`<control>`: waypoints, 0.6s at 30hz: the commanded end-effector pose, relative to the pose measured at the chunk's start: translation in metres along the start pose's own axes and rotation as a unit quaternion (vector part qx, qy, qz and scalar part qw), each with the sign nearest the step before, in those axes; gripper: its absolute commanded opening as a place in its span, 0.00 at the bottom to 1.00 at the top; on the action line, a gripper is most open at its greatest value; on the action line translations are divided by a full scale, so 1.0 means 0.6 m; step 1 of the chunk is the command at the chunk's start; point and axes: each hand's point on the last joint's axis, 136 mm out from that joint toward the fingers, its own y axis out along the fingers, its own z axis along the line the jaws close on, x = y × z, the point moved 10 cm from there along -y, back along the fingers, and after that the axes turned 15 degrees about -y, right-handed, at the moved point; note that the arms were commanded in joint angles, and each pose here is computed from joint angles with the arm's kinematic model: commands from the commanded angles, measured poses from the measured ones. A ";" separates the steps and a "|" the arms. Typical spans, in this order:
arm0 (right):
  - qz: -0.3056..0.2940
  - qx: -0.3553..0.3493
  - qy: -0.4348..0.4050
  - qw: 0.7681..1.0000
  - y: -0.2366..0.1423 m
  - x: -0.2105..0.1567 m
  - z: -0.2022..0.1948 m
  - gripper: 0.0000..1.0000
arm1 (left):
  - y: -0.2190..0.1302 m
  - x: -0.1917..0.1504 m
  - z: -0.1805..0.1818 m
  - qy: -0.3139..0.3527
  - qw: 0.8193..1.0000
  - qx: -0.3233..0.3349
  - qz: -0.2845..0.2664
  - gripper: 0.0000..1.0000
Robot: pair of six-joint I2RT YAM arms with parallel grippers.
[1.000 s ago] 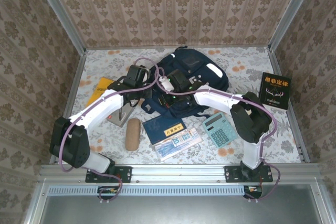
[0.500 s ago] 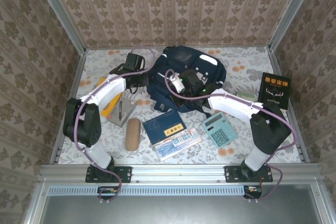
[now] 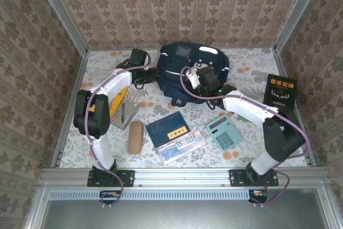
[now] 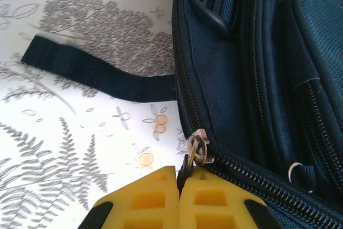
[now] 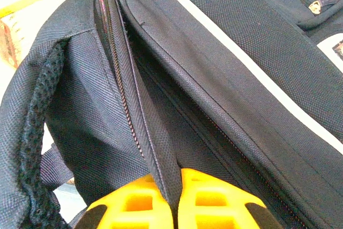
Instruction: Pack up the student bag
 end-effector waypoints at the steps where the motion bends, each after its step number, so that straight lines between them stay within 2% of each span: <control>1: 0.023 -0.060 0.028 0.998 -0.055 -0.016 -0.048 0.19 | -0.011 0.085 0.105 -0.089 0.979 0.135 -0.127 0.00; 6: 0.001 0.040 0.025 0.999 -0.048 0.031 -0.016 0.45 | -0.036 0.038 0.045 -0.052 0.990 0.056 -0.116 0.00; 10: -0.015 0.098 0.017 0.995 -0.028 0.074 0.026 0.47 | -0.057 -0.004 0.016 -0.038 0.994 0.014 -0.099 0.00; 18: -0.029 0.193 0.045 0.980 0.048 0.134 0.085 0.50 | -0.103 -0.062 -0.016 -0.012 0.996 -0.020 -0.089 0.00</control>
